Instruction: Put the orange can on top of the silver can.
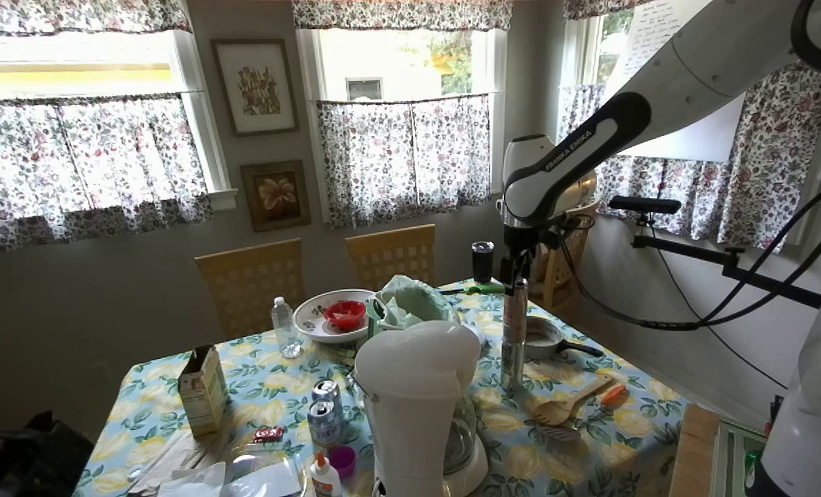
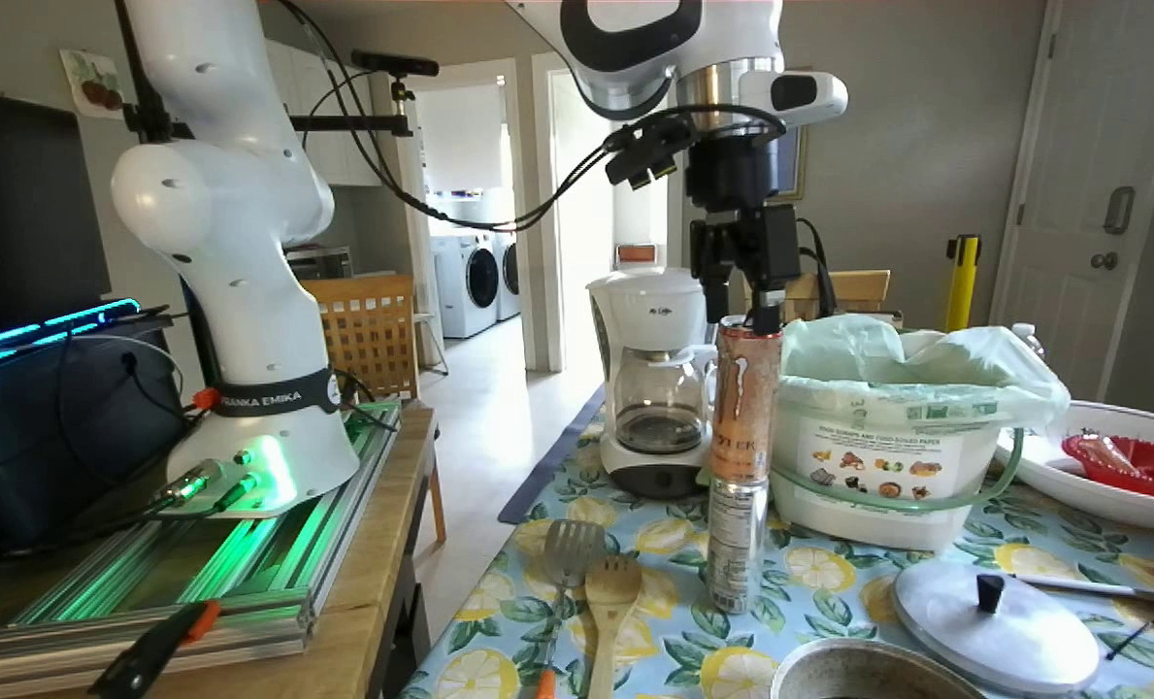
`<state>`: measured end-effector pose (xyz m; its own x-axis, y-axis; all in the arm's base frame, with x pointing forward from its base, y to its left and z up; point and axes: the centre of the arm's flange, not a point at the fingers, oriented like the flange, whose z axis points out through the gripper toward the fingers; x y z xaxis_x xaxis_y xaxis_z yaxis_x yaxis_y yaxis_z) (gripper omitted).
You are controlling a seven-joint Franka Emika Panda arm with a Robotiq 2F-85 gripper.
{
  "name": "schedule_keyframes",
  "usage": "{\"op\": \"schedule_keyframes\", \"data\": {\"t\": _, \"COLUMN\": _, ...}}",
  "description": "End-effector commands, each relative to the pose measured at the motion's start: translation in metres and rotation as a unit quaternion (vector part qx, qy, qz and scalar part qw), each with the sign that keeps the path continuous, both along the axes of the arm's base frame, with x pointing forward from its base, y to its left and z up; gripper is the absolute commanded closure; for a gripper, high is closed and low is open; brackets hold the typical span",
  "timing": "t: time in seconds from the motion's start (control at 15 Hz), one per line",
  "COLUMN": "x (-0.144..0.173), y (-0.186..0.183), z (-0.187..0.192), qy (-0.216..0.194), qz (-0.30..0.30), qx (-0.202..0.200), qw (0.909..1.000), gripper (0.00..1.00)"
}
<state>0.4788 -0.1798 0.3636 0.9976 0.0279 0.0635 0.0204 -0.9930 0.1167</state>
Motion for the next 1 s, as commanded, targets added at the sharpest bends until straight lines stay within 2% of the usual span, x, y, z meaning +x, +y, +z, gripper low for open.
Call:
{"op": "schedule_keyframes", "data": {"t": 0.0, "x": -0.007, "y": 0.000, "z": 0.005, "qy": -0.001, "qz": 0.006, "qx": 0.000, "qw": 1.0000, "gripper": 0.00}}
{"op": "schedule_keyframes", "data": {"t": 0.6, "x": -0.022, "y": 0.009, "z": 0.049, "qy": 0.017, "qz": -0.011, "qx": 0.016, "qw": 0.9997, "gripper": 0.00}}
{"op": "schedule_keyframes", "data": {"t": 0.93, "x": -0.035, "y": 0.021, "z": 0.078, "qy": -0.005, "qz": -0.006, "qx": 0.012, "qw": 0.9999, "gripper": 0.00}}
